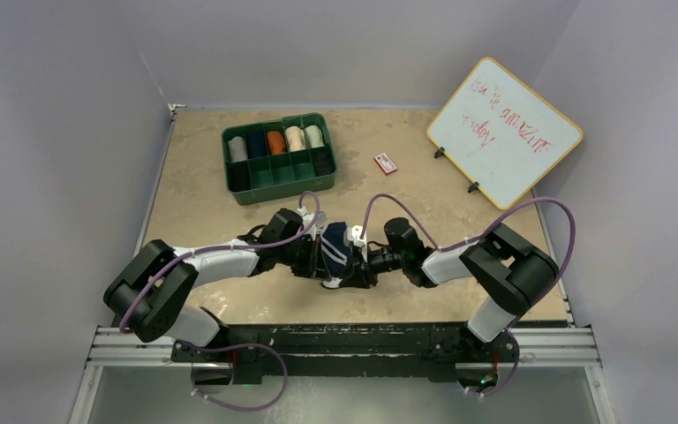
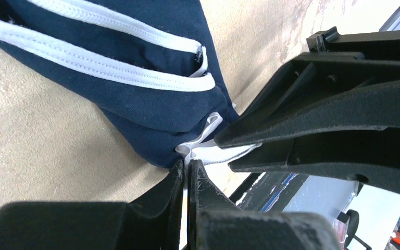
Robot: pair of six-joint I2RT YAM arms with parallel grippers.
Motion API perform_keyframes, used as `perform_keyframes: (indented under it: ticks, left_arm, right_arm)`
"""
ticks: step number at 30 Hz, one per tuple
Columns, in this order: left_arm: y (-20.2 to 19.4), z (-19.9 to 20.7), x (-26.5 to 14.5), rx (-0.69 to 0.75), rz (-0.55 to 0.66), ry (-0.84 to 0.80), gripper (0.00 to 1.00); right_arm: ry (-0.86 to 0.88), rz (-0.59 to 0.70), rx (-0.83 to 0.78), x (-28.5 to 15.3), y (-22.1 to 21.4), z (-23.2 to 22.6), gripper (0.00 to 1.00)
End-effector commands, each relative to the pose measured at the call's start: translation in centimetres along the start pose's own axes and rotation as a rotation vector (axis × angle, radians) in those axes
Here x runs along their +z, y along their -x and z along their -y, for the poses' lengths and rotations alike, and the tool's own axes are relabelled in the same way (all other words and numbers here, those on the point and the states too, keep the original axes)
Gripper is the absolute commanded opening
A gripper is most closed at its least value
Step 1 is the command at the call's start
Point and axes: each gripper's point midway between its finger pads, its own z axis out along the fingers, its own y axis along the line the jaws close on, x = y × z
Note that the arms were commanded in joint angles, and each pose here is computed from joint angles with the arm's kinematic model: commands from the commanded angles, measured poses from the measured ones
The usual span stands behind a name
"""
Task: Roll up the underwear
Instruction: Roll the underwear to the center of the board.
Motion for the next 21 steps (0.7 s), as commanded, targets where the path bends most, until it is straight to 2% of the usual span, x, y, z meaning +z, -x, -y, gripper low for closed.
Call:
perform_keyframes:
  ticks: [1,4,10,14,21]
  left_arm:
    - [1.3,1.0,-0.1,0.044,0.031,-0.029,0.00]
    - [1.3,1.1,-0.2,0.044,0.035,-0.029,0.00]
    - [1.8,1.0,-0.8,0.030,0.074,-0.010,0.00]
    - [2.2,1.0,-1.3,0.012,0.107,0.001,0.24]
    - [2.0,0.8,-2.3,0.002,0.140,-0.017,0.37]
  right_arm:
    - [-0.003,0.037,-0.033,0.4,1.4,0.4,0.19]
    - [0.044,0.022,0.003,0.5,0.9,-0.3,0.00]
    - [0.038,0.048,0.135,0.5,0.0,-0.6,0.00]
    - [-0.002,0.082,0.276,0.2,-0.3,0.4,0.00]
    - [0.006,0.113,0.446,0.4,-0.8,1.0,0.00]
